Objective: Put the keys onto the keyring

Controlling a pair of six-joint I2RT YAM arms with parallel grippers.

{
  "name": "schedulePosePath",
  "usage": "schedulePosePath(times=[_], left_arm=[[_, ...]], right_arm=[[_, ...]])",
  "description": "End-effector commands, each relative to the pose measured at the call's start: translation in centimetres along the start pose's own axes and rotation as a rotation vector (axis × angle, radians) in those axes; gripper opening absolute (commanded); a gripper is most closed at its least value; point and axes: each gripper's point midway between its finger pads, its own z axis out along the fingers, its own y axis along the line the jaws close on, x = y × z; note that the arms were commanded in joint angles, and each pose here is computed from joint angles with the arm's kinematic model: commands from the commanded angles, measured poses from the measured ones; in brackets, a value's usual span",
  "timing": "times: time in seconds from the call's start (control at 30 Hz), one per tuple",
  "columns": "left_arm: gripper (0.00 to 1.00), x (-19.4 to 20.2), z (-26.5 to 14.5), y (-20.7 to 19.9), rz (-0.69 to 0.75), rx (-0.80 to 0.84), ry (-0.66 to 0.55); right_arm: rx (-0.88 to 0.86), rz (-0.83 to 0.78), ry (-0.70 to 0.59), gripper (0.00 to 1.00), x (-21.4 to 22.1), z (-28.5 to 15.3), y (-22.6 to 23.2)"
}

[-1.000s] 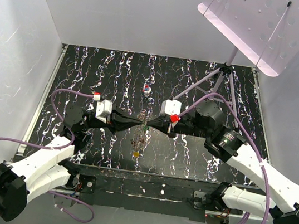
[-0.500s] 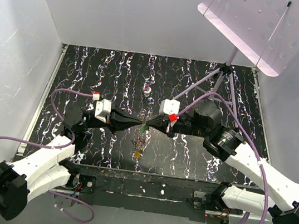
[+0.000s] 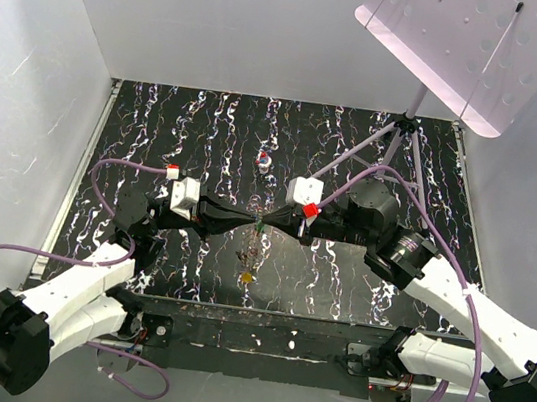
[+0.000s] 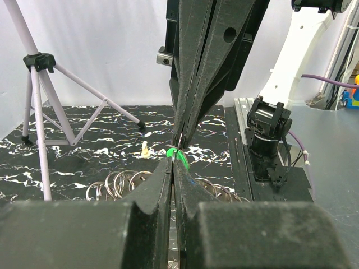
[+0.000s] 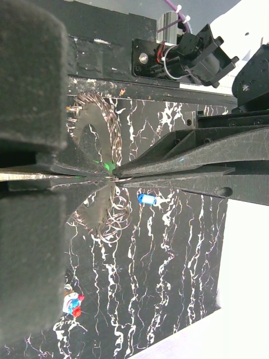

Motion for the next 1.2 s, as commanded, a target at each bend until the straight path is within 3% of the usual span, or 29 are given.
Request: schedulePosePath(times=[0.0,1.17], left_arm=[[0.00,-1.17,0.17,-0.09,0.041,0.004,-0.031],[0.00,-1.31,0.12,-0.25,0.052,0.009,-0.034]], right_arm=[[0.026,-0.029,-0.052,0.01,-1.79,0.03,-0.60],[0.031,-0.028,-0.041,0.01,-1.46,-0.02,-0.63]])
